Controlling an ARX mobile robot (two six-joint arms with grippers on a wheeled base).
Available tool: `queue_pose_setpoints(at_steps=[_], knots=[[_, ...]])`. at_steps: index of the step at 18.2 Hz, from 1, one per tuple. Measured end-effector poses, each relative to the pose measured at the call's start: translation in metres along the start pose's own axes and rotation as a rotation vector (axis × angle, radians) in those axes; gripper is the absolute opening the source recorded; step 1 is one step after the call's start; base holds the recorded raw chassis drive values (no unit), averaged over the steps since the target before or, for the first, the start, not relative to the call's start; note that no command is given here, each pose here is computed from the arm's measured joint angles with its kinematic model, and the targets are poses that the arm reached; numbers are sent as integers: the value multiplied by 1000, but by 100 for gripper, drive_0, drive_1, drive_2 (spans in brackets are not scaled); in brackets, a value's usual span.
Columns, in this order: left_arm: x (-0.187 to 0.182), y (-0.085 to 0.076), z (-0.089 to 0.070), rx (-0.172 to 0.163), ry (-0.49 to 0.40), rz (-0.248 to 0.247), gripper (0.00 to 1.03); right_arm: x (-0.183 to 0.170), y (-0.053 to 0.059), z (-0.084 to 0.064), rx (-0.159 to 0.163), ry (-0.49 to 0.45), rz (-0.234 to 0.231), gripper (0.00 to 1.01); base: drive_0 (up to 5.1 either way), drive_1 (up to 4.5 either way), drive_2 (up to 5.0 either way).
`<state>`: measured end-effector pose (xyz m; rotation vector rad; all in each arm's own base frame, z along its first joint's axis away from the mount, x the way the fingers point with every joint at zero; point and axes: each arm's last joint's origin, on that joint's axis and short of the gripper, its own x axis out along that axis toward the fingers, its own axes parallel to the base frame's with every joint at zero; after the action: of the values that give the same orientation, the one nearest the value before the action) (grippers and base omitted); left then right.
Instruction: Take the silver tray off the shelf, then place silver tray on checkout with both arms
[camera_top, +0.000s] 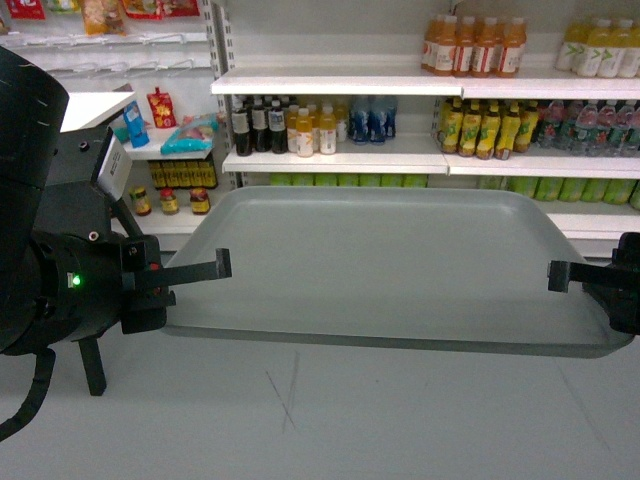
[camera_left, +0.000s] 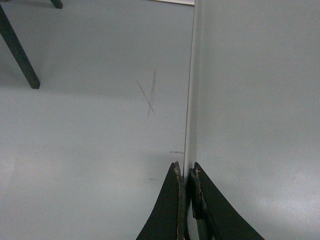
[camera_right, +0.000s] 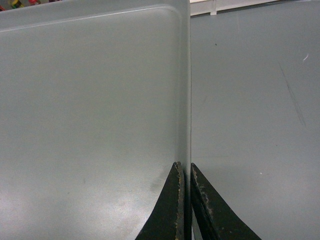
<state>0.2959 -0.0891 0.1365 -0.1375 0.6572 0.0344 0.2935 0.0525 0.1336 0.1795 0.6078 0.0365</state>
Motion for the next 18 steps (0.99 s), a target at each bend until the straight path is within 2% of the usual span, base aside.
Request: queue_pose_setpoints(at_steps=[4, 18], knots=[[0, -1, 0, -1, 1, -1, 3, 0, 0, 0, 0, 0, -3, 4, -463, 276, 276], [0, 0, 0, -1, 2, 0, 3, 0, 0, 0, 0, 3, -2, 4, -479, 352, 142]])
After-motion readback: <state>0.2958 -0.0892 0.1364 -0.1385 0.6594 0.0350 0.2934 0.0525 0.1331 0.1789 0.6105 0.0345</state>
